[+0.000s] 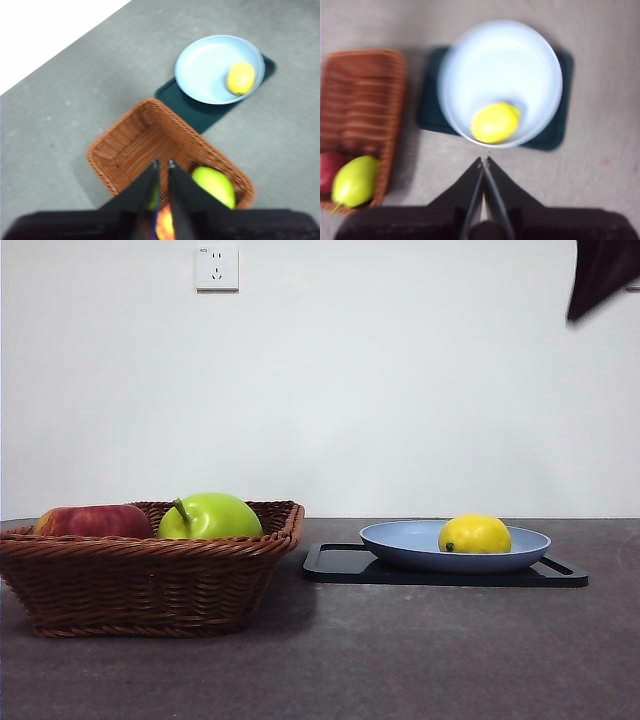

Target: Take the lemon from the basket,put the lemon in the plate,hand out the plate

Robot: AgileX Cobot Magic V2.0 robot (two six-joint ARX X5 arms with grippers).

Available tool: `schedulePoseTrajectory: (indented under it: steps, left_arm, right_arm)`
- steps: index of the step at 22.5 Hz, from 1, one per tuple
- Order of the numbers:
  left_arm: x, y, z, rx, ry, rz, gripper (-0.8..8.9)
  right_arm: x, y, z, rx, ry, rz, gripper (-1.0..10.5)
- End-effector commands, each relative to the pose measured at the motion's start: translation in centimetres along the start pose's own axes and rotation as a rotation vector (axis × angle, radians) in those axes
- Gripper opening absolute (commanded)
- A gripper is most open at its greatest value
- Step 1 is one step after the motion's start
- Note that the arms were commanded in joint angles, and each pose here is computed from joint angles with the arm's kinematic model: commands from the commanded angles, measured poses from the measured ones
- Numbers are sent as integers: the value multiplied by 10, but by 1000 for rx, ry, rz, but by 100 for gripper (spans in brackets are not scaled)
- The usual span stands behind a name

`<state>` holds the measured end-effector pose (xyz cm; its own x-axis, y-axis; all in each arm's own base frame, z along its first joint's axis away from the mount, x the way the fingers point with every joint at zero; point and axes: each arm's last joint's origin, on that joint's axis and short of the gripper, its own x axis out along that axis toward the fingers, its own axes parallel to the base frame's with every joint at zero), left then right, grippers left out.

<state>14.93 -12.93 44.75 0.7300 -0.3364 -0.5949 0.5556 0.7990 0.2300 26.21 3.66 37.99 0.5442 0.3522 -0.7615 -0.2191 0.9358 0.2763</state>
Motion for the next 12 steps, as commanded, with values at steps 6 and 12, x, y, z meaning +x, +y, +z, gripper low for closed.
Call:
schedulePoseTrajectory:
  steps: [6, 12]
  left_arm:
    - [20, 10, -31, -63, -139, 47, 6]
    - [26, 12, -97, -144, -274, 133, 6]
  right_arm:
    - [-95, 66, -42, -279, -362, -68, 3]
    - [-100, 66, -94, -349, -639, -50, 3]
